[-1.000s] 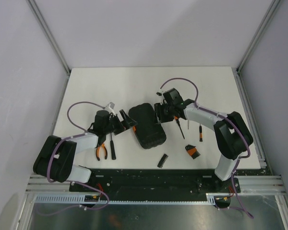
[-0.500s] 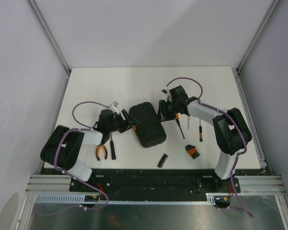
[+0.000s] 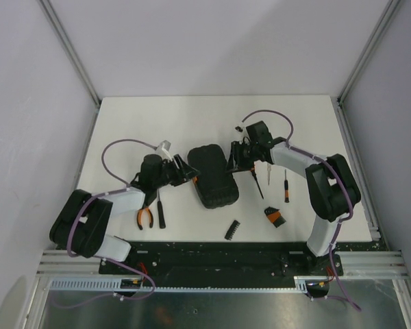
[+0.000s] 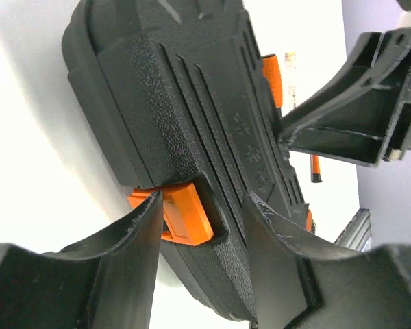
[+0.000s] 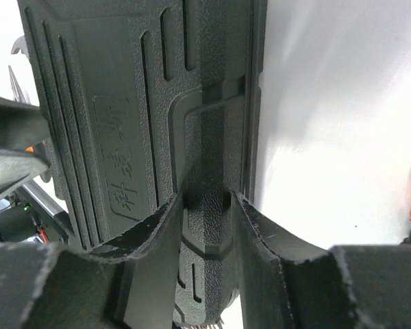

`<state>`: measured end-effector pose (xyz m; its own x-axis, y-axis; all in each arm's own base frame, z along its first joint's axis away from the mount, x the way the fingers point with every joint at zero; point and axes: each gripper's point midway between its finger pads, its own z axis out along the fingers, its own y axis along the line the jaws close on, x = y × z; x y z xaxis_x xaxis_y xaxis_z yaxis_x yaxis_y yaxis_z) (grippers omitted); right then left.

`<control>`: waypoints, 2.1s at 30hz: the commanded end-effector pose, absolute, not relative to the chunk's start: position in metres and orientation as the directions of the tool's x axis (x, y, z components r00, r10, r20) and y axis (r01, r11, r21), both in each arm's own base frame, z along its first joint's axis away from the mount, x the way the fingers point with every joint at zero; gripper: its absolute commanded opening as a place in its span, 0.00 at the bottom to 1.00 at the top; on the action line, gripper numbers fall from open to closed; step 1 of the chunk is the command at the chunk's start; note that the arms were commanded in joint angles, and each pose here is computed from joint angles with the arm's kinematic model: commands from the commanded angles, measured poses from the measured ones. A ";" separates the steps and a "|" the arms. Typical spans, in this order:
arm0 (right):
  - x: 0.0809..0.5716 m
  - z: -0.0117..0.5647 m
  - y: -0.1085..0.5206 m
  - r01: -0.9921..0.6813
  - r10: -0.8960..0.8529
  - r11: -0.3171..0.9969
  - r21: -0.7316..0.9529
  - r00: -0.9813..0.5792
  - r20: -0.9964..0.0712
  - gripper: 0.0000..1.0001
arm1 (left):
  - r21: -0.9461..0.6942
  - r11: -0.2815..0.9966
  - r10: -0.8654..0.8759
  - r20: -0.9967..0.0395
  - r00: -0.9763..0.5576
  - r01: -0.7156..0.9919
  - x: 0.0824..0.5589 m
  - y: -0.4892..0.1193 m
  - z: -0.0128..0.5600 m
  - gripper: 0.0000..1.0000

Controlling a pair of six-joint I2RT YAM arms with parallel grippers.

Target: Pack the tool kit

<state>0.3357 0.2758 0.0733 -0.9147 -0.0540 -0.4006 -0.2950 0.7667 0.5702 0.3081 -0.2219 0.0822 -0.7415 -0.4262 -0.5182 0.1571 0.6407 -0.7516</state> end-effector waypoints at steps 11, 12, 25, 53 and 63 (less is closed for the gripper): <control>0.335 0.051 0.264 -0.261 -0.049 0.832 0.489 -0.913 -0.404 0.40 | -0.732 0.440 -0.334 -0.671 -0.662 0.520 0.296 -0.284 0.189 0.50; 0.336 0.050 0.263 -0.259 -0.048 0.837 0.482 -0.912 -0.408 0.40 | -0.731 0.440 -0.329 -0.671 -0.664 0.521 0.296 -0.285 0.189 0.50; 0.340 0.050 0.248 -0.238 -0.021 0.857 0.457 -0.902 -0.431 0.40 | -0.730 0.487 -0.268 -0.648 -0.713 0.480 0.314 -0.307 0.160 0.53; 0.377 0.196 0.186 -0.158 0.136 0.946 0.283 -0.597 -0.791 0.57 | -0.650 0.551 -0.230 -0.721 -0.653 0.523 0.349 -0.316 0.183 0.56; 0.335 0.222 0.218 -0.380 0.032 0.867 0.323 -0.603 -0.797 0.70 | -0.604 0.564 -0.256 -0.776 -0.576 0.563 0.355 -0.310 0.222 0.70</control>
<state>0.3488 0.2088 0.2159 -0.6017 0.0931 -0.7933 -0.2943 0.8974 0.3286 0.3457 -0.3148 0.1867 -0.6637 -0.2387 -0.7089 0.5128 0.5447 -0.6636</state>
